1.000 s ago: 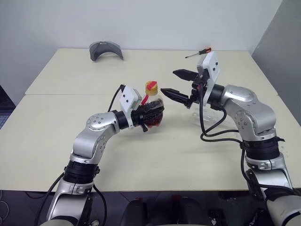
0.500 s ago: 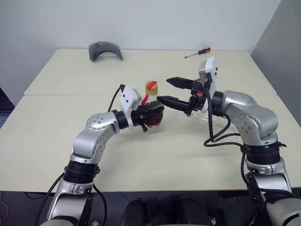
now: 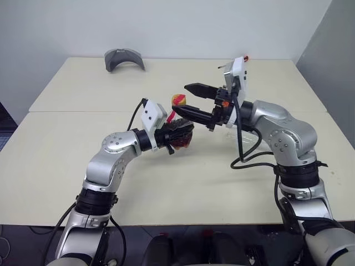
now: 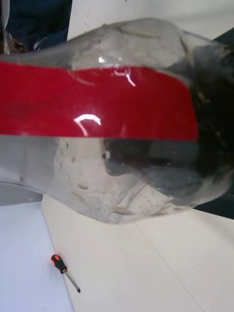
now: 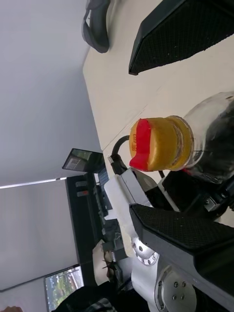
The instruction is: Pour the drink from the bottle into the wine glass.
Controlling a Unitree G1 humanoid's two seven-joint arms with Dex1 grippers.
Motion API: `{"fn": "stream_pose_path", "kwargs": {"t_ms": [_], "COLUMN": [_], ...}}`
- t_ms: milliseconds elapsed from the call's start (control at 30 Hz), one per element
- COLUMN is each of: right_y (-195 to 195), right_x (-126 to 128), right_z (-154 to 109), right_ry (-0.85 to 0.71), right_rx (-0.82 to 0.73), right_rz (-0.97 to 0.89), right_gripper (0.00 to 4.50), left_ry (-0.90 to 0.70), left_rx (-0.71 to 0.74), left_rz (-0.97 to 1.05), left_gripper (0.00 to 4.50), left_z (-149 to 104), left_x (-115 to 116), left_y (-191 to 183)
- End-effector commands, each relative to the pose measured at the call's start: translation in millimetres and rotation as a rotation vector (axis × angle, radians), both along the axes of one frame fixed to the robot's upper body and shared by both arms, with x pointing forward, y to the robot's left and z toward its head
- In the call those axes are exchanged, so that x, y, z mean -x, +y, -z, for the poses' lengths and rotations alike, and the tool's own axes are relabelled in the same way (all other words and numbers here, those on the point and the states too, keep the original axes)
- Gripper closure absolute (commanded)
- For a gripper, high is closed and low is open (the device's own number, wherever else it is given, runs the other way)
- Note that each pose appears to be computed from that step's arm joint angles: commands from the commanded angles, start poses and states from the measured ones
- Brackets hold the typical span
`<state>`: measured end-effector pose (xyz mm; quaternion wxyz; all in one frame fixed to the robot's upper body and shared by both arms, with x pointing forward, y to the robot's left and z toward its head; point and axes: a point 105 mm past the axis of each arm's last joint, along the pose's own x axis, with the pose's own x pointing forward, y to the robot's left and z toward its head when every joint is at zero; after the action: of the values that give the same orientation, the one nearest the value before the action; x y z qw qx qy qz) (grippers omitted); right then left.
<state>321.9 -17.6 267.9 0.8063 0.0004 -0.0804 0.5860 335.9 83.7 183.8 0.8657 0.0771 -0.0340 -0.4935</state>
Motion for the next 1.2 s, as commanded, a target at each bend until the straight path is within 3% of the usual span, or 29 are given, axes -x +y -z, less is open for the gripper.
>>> {"fn": "stream_pose_path", "kwargs": {"t_ms": [33, 267, 300, 367, 633, 900, 1200], "right_y": [3.6, 7.3, 7.5, 7.9, 7.3, 6.5, 0.8], "right_x": [3.8, 3.4, 3.2, 2.7, 3.1, 6.3, 33.4], "right_z": [-12.6, -8.5, -8.1, -8.1, -12.6, -15.1, -16.4], "right_ry": [-0.066, -0.058, -0.057, -0.05, -0.027, -0.019, -0.125], "right_rx": [-0.011, -0.006, -0.007, -0.012, -0.043, -0.049, 0.016], "right_rz": [-0.013, -0.026, -0.026, -0.026, -0.03, -0.046, -0.232], "right_gripper": [0.0, 0.0, 0.17, 0.56, 3.26, 3.26, 3.26], "left_ry": [-0.074, -0.073, -0.073, -0.074, -0.072, -0.07, -0.058], "left_rx": [0.018, 0.015, 0.015, 0.015, 0.012, 0.011, 0.012], "left_rz": [0.01, 0.008, 0.007, 0.008, 0.015, 0.024, 0.079], "left_gripper": [3.61, 3.61, 3.61, 3.61, 3.61, 3.61, 3.61], "left_z": [-19.0, -18.0, -18.0, -18.0, -16.6, -15.2, -13.2], "left_x": [1.1, 1.9, 1.8, 2.1, 3.3, 5.9, 20.7], "left_y": [-2.3, -1.2, -1.2, -1.4, -2.5, -3.7, -5.4]}}
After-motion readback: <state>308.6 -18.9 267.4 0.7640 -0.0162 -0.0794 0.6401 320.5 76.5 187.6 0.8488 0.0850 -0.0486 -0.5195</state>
